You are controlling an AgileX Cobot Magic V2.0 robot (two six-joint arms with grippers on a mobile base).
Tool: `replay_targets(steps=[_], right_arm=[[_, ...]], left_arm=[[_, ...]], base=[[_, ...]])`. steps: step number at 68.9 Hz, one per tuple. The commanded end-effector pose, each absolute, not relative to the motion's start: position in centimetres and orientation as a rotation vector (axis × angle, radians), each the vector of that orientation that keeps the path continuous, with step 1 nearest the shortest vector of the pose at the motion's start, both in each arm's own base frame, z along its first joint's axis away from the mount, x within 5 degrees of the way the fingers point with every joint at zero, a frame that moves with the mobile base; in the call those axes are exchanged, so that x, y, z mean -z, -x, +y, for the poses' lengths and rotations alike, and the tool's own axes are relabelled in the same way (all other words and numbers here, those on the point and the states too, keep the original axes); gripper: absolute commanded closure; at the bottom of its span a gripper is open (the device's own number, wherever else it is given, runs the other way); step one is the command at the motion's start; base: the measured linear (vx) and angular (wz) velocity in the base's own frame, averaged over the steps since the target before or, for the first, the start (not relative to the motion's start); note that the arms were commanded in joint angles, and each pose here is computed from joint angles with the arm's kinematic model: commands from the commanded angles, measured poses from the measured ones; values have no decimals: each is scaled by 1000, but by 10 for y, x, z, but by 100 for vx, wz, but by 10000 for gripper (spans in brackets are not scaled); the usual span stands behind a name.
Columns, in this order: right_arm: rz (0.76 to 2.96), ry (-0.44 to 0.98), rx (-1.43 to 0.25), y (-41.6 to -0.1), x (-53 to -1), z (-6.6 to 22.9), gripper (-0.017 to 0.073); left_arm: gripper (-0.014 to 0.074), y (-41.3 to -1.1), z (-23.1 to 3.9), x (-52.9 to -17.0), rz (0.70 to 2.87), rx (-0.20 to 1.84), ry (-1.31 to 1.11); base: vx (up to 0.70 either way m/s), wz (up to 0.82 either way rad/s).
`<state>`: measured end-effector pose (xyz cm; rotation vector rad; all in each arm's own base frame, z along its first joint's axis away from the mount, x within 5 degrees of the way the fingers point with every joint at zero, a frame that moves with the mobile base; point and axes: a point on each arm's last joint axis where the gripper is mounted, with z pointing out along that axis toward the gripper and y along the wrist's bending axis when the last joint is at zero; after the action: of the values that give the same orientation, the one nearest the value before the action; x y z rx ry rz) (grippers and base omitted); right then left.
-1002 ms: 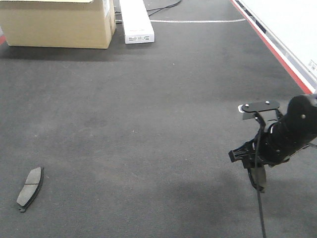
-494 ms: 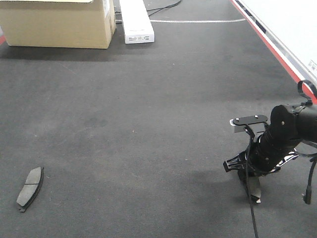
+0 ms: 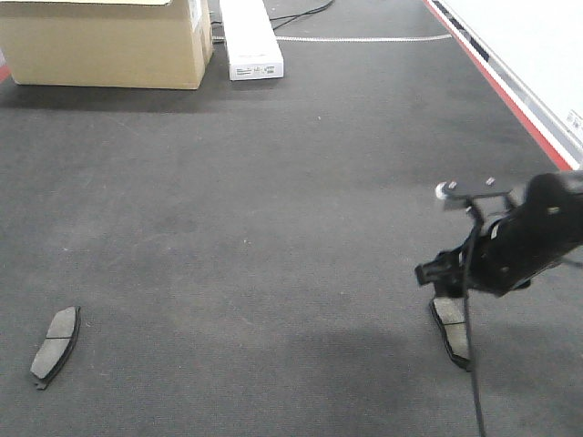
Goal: Move and align brake pads A on conveyor
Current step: 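Lower the right gripper and release its brake pad on the belt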
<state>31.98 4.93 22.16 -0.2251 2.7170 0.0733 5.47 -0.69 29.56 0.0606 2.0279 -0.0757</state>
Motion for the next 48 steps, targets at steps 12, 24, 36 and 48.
replay_targets(steps=[12,24,36,48], right_arm=[[2361,190,-96,-251,-296,38,130],[2222,180,-103,-198,-316,31,130],[2123,189,-99,-153,-319,24,130],[1973,192,-97,-105,-316,18,135]], left_arm=[[169,-58,-7,-307,1955,90,-52],[169,-58,-7,-307,1955,90,-52],[169,-58,-7,-307,1955,90,-52],[169,-58,-7,-307,1955,90,-52]], base=[[0,0],[0,0],[0,0],[0,0]])
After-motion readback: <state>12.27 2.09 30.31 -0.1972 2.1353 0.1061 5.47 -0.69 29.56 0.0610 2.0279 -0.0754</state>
